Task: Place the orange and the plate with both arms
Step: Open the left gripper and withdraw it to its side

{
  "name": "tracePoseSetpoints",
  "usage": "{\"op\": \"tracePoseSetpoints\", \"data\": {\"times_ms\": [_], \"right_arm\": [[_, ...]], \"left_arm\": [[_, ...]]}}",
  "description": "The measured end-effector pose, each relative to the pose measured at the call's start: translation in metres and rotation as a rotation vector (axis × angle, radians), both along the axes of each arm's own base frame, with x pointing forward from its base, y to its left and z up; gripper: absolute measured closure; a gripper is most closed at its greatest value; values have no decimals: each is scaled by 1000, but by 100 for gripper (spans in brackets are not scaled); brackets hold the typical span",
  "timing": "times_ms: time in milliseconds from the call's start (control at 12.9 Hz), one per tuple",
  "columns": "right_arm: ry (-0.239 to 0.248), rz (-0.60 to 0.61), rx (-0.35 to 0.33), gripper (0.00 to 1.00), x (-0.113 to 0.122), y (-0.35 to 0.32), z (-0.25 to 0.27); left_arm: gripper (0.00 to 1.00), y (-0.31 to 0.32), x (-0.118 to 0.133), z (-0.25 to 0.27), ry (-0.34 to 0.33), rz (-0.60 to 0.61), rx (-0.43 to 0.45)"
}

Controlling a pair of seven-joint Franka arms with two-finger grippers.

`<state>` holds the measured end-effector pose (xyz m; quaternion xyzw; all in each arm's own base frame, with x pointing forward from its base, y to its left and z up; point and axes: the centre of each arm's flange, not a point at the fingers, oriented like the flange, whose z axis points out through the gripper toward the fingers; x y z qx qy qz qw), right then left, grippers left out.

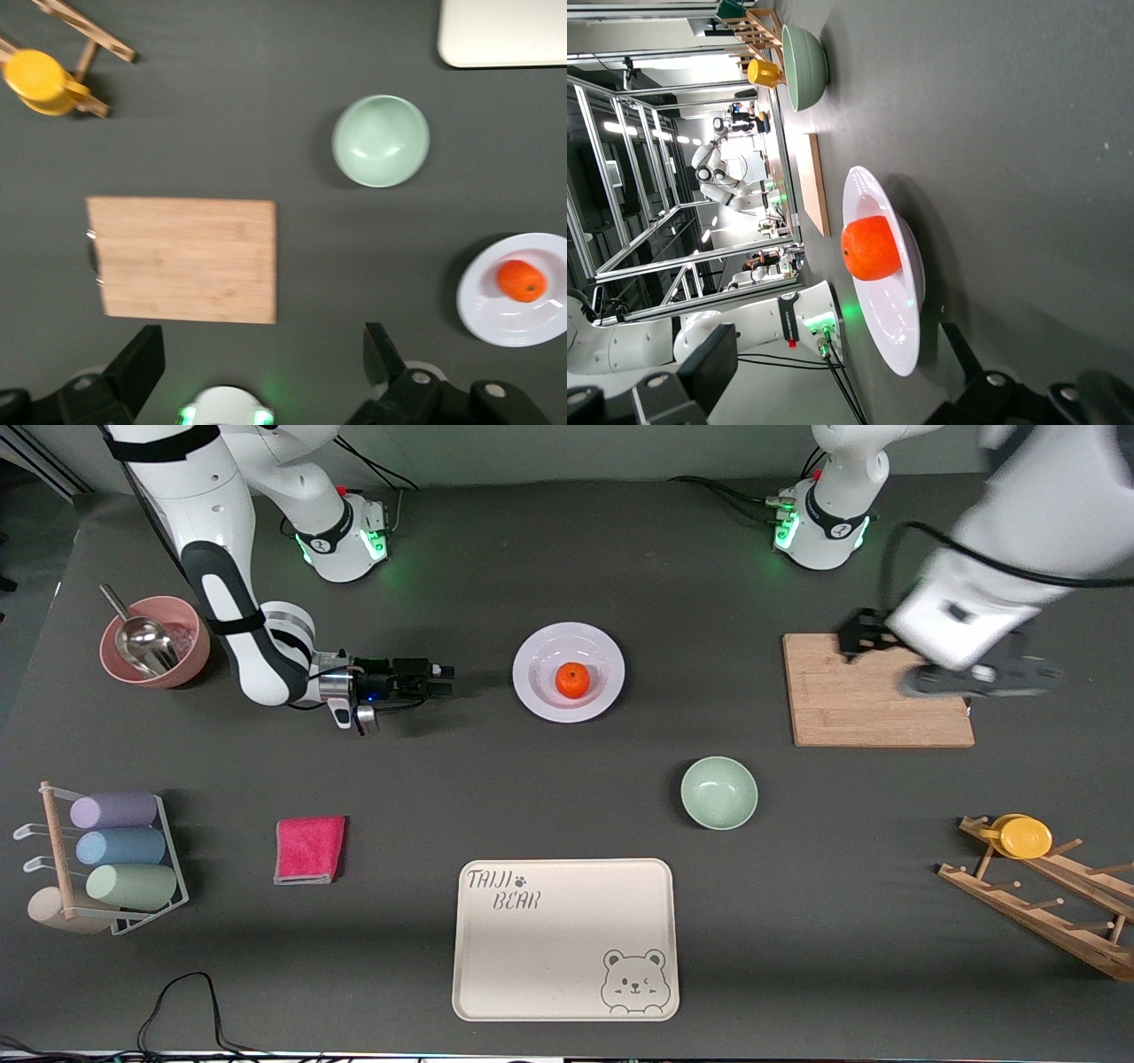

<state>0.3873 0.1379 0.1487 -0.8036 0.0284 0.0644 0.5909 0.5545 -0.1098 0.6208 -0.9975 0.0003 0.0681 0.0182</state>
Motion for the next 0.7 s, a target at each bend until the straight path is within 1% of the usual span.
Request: {"op": "tracePoseSetpoints", "data": {"times_ms": [155,310,465,698], "right_arm": [[-16,8,6,0,-3,9,-3],[-23,22,19,0,-8,17,-7],[-39,32,39,0,-12,22,-11],[-42,35,44,0,-18,29,-20]], "left_arm": [[0,75,12,-2,6,-17,-27],[0,134,16,-3,-2,-9,-49],[0,156,20,-1,-30,4,-58],[0,148,22,2,-52,-11,-61]]}}
